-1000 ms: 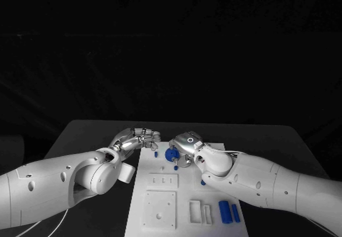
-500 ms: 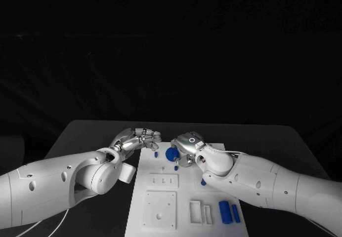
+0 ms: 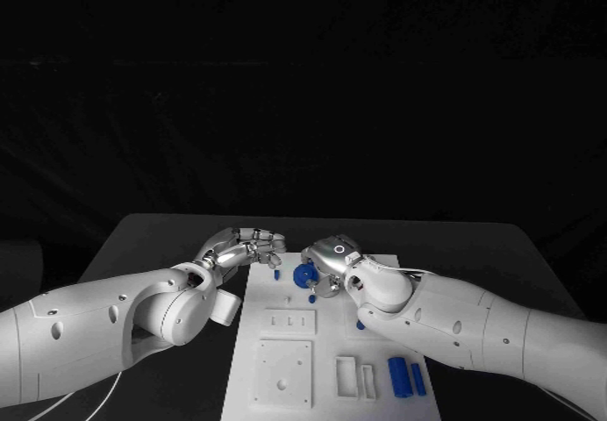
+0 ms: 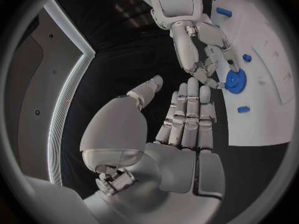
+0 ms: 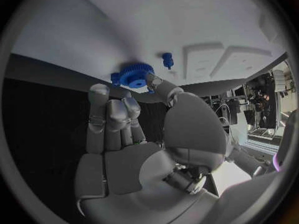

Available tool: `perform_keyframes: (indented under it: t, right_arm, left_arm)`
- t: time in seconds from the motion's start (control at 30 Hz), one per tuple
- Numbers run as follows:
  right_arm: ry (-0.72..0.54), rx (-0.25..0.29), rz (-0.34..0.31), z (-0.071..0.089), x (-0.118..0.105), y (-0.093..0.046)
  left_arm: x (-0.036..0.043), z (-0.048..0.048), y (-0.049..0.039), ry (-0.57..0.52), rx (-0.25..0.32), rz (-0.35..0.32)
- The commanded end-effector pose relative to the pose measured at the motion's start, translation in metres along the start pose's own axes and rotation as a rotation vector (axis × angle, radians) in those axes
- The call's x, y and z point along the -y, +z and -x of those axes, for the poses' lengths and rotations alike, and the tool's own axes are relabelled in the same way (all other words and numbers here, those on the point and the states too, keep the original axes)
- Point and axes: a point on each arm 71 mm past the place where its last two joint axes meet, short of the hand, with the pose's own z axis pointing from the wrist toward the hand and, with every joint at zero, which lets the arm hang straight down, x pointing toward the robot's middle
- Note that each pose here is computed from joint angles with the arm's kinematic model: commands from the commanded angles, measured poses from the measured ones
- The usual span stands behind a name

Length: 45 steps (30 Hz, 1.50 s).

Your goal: Assemble the parts on the task board

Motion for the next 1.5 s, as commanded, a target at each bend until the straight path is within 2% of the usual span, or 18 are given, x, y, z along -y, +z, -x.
perform_keyframes:
  t: [0.03, 0.17, 0.43, 0.73, 0.87, 1.07, 1.5]
  right_arm:
    - [0.022, -0.033, 0.002, -0.002, -0.002, 0.0]
    - [0.028, -0.031, -0.005, -0.002, 0.001, -0.001]
    - [0.108, -0.13, -0.029, -0.011, 0.007, -0.002]
    - [0.127, -0.128, -0.043, -0.011, 0.011, -0.003]
    - [0.134, -0.109, -0.043, -0.01, 0.011, -0.004]
    - [0.137, -0.121, -0.045, -0.01, 0.013, -0.006]
    - [0.135, -0.11, -0.052, -0.008, 0.018, -0.013]
  left_arm:
    - [0.0018, -0.0027, 0.0007, -0.002, -0.018, -0.009]
    - [0.0017, -0.0024, 0.0006, -0.002, -0.018, -0.008]
    - [0.0016, -0.0021, 0.0006, -0.002, -0.017, -0.007]
    - [0.0014, -0.0019, 0.0005, -0.002, -0.016, -0.003]
    - [0.0013, -0.0014, 0.0003, -0.001, -0.014, -0.002]
    - [0.0013, -0.0013, 0.0002, -0.001, -0.013, -0.003]
    - [0.0014, 0.0005, -0.0012, 0.0, -0.008, -0.003]
